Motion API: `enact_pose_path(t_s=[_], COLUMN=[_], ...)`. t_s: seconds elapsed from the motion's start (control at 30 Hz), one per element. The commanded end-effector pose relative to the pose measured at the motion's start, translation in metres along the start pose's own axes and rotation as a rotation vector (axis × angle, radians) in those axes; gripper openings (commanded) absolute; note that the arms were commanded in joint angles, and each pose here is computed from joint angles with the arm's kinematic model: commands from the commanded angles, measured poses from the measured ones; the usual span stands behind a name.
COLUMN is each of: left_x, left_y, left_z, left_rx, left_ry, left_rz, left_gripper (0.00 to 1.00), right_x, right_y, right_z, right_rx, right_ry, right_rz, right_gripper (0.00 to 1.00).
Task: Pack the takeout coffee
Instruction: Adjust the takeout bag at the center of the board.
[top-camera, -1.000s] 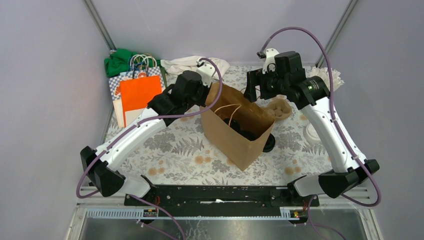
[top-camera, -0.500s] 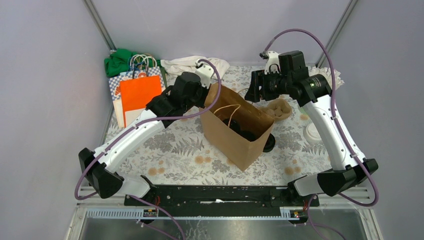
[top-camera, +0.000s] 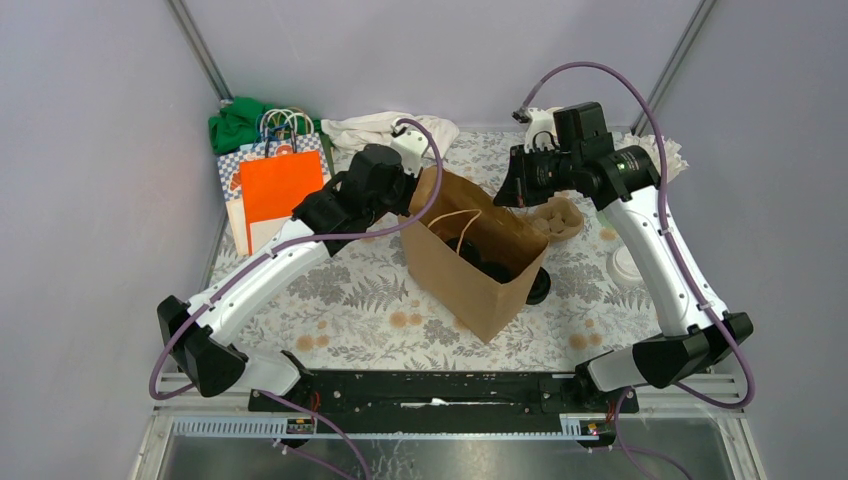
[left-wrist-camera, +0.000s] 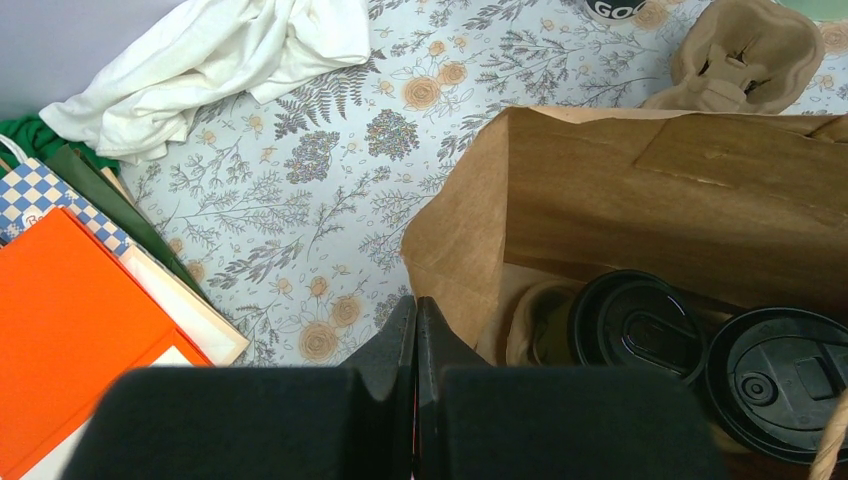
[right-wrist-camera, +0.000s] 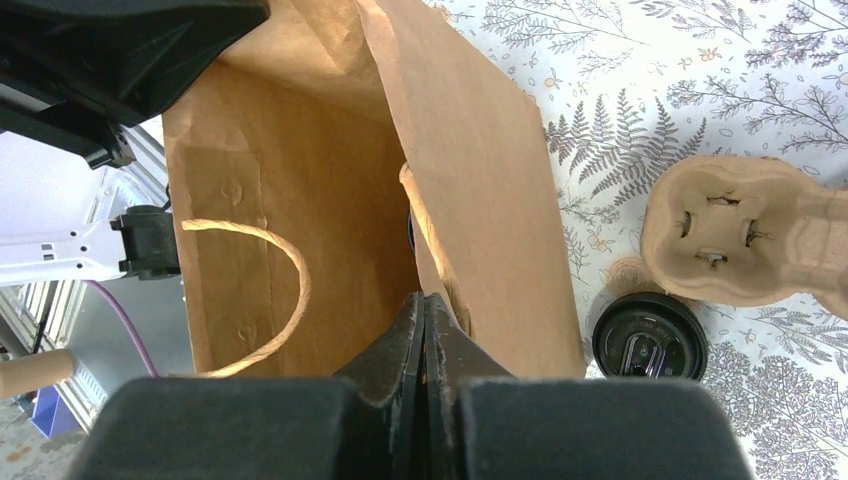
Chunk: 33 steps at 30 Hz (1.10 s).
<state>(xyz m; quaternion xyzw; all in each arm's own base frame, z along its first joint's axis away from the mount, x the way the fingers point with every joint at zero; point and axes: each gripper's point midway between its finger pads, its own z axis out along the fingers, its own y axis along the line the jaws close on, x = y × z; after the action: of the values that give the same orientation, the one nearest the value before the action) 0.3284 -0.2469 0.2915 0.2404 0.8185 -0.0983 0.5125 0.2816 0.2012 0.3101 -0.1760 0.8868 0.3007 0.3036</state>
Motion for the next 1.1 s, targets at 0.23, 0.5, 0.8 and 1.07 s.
enact_pose_path(t_s=[0.23,0.5,0.8,1.07], left_x=[-0.013,-0.025,-0.028,-0.028], left_y=[0.009,0.014,0.017,0.017], left_z=[-0.008,-0.005,-0.003,-0.002], left_rx=[-0.055,-0.085,-0.108,-0.109], left_ry=[-0.038,-0.069,-0.086,-0.087], left_rz=[-0.023,-0.041,-0.056,-0.054], left_gripper=[0.00,0.00,0.00,0.00], right_x=[-0.007,-0.010,-0.020,-0.015], right_y=[0.023,0.041,0.057,0.058], right_z=[-0.012,-0.013,-0.019,-0.019], right_rx=[-0.089,-0.106,-0.133,-0.126], right_ry=[-0.035,-0.066,-0.084,-0.067], right_rz=[-0.081,-0.175,-0.227,-0.238], right_gripper=[0.00,0.00,0.00,0.00])
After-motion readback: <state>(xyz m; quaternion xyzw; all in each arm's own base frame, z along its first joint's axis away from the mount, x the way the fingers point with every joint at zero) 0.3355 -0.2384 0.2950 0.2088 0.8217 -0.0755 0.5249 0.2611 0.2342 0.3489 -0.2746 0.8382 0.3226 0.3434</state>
